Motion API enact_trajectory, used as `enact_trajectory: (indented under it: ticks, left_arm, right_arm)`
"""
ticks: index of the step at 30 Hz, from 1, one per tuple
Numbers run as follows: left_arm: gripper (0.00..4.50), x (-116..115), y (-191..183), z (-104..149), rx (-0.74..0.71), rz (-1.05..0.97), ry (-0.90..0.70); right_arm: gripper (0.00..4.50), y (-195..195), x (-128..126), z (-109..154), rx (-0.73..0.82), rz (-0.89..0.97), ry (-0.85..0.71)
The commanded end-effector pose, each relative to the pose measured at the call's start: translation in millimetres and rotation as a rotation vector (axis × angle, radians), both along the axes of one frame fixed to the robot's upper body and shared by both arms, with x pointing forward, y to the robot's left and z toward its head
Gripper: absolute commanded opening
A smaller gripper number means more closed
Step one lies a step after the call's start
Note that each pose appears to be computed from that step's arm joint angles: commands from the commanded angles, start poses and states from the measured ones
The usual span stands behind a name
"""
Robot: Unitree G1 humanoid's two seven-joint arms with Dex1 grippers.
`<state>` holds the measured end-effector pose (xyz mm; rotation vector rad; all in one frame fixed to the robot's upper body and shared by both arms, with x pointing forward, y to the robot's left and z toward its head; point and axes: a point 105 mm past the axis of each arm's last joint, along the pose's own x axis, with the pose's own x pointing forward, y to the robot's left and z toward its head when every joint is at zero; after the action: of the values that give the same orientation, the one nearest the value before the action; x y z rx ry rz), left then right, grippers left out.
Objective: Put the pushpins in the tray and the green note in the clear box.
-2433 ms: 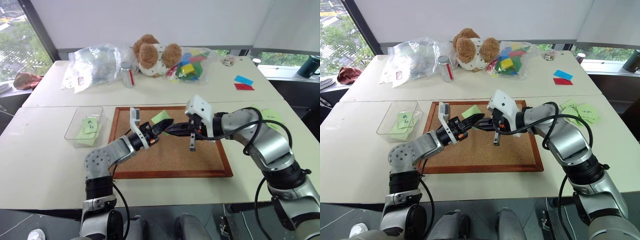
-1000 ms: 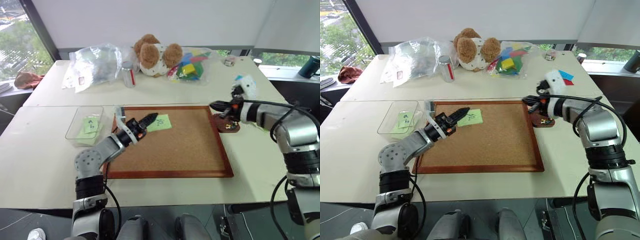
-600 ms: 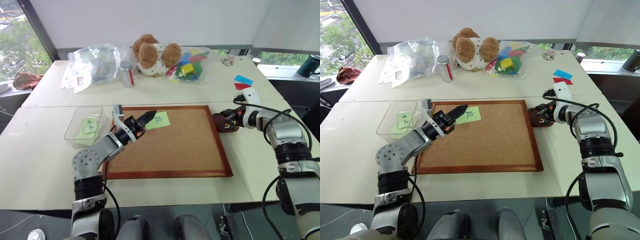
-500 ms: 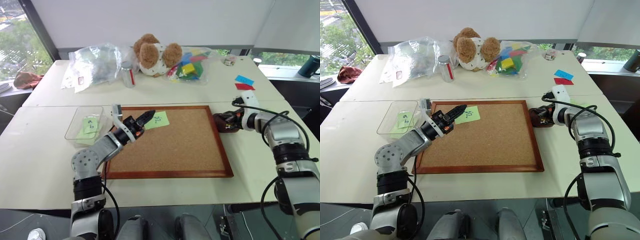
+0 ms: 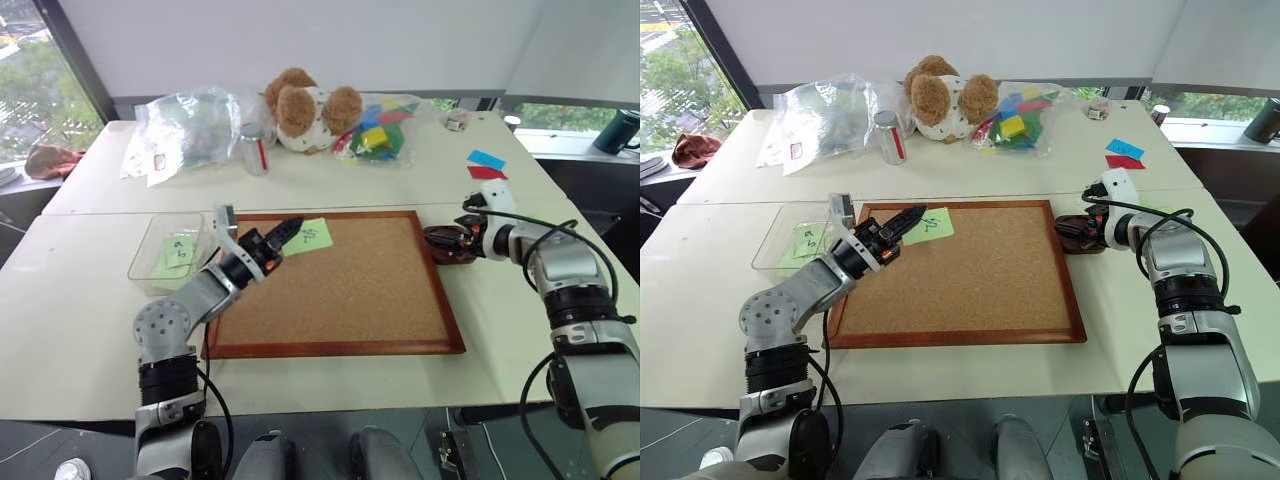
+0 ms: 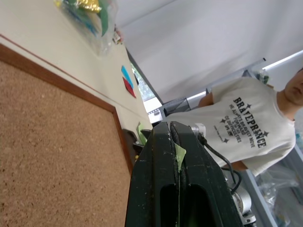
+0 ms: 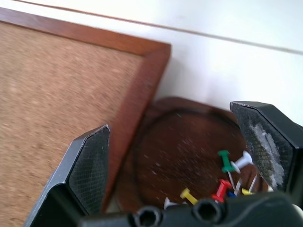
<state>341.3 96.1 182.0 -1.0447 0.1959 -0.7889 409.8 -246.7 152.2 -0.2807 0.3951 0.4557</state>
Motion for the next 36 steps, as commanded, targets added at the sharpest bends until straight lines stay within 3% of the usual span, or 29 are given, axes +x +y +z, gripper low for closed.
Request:
enact_trajectory:
  ticks: [1,8,11,18,21,25,28,33,36]
  left_arm:
    - [0.00,-5,10,23,-0.004,0.043,-0.084]
    - [0.00,-10,37,58,-0.018,0.221,-0.170]
    - [0.00,-14,59,69,0.002,0.347,-0.194]
    - [0.00,-23,120,88,0.101,0.651,-0.227]
    - [0.00,-25,138,86,0.146,0.731,-0.208]
    - [0.00,-23,183,70,0.309,0.944,-0.136]
    - [0.00,-14,191,56,0.462,0.966,-0.116]
    - [0.00,0,194,36,0.549,0.947,-0.061]
    - [0.86,8,192,23,0.622,0.921,-0.032]
  right_arm:
    - [4.43,11,-2,45,0.020,0.075,-0.118]
    - [4.43,60,-22,77,0.040,0.316,-0.184]
    - [4.43,96,-44,88,0.069,0.518,-0.200]
    - [4.43,157,-89,86,0.093,0.882,-0.168]
    - [4.43,167,-93,83,0.101,0.928,-0.158]
    - [4.43,181,-108,76,0.095,1.037,-0.146]
    - [4.43,184,-108,72,0.085,1.044,-0.152]
    - [4.43,181,-104,69,0.072,1.004,-0.160]
    - [4.50,179,-101,68,0.064,0.974,-0.168]
